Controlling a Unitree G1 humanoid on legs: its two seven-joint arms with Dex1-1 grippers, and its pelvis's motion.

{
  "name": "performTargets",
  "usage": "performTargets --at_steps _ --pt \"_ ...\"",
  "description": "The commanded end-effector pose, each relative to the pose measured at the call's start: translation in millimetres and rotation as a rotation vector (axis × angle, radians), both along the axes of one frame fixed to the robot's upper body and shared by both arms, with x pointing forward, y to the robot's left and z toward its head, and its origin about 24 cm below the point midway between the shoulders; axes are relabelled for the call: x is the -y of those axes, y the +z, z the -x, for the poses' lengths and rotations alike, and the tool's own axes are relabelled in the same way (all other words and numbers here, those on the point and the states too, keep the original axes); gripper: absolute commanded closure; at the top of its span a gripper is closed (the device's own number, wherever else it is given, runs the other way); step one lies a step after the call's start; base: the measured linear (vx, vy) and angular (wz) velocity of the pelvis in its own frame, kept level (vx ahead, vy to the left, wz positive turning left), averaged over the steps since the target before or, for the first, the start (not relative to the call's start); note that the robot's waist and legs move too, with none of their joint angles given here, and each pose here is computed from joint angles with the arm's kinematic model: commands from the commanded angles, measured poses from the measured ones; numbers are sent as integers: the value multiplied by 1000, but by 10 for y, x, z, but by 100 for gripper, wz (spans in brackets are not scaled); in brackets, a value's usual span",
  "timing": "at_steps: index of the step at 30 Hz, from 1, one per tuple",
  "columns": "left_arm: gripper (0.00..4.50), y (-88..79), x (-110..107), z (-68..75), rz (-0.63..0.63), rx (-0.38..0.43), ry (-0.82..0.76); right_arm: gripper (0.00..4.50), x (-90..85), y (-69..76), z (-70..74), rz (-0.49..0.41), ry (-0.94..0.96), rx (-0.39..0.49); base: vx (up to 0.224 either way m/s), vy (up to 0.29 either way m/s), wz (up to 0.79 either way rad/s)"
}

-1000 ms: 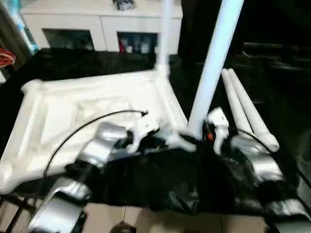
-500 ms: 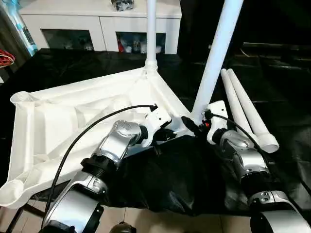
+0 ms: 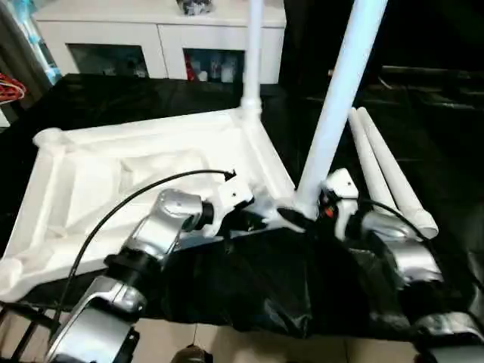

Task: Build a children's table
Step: Rotate leg to tighten

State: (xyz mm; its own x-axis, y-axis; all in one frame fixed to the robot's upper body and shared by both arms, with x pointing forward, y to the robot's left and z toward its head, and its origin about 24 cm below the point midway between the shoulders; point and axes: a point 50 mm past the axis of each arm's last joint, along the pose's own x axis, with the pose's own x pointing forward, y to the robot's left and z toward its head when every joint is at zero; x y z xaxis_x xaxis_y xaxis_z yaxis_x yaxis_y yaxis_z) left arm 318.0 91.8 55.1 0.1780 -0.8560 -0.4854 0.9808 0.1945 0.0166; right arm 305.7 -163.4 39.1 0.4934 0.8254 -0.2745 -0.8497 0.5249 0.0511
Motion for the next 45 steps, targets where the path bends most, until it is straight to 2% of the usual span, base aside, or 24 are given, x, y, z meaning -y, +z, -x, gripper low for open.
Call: performTargets --at_steps 1,7,8,15,18,24,28,32,35,36,37,39,41,45 --pt "450 212 112 2 96 72 -78 66 -147 -37 115 0 157 -28 0 0 0" --pt "450 213 9 11 78 55 -102 105 -121 -39 211 19 256 -69 0 0 0" --pt "450 213 0 8 75 55 -101 126 -119 -44 212 24 256 -69 0 0 0" --pt "450 216 9 7 78 55 -101 168 -139 -41 211 23 249 -68 0 0 0" --pt "450 213 47 -2 87 57 -82 173 -144 -66 185 25 202 -69 0 0 0" --pt "450 212 195 -122 85 84 35 178 -148 -197 -35 79 -98 -56 0 0 0" --pt "450 225 378 -274 72 112 199 178 -205 -275 -212 86 -359 -78 0 0 0" --pt "450 232 482 -338 62 134 272 178 -263 -279 -287 92 -447 -70 0 0 0" --pt "450 236 525 -346 56 159 268 178 -290 -268 -308 76 -462 -57 0 0 0" --pt "450 235 537 -345 54 165 261 122 -295 -265 -315 60 -471 -59 0 0 0" --pt "450 231 545 -338 49 172 242 108 -285 -256 -322 30 -486 -70 0 0 0" --pt "450 225 550 -331 47 175 227 106 -277 -251 -326 12 -495 -76 0 0 0" --pt "450 217 552 -316 44 183 202 75 -252 -239 -325 -9 -500 -78 0 0 0" --pt "450 208 565 -318 39 217 188 43 -210 -211 -349 15 -526 -37 0 0 0"
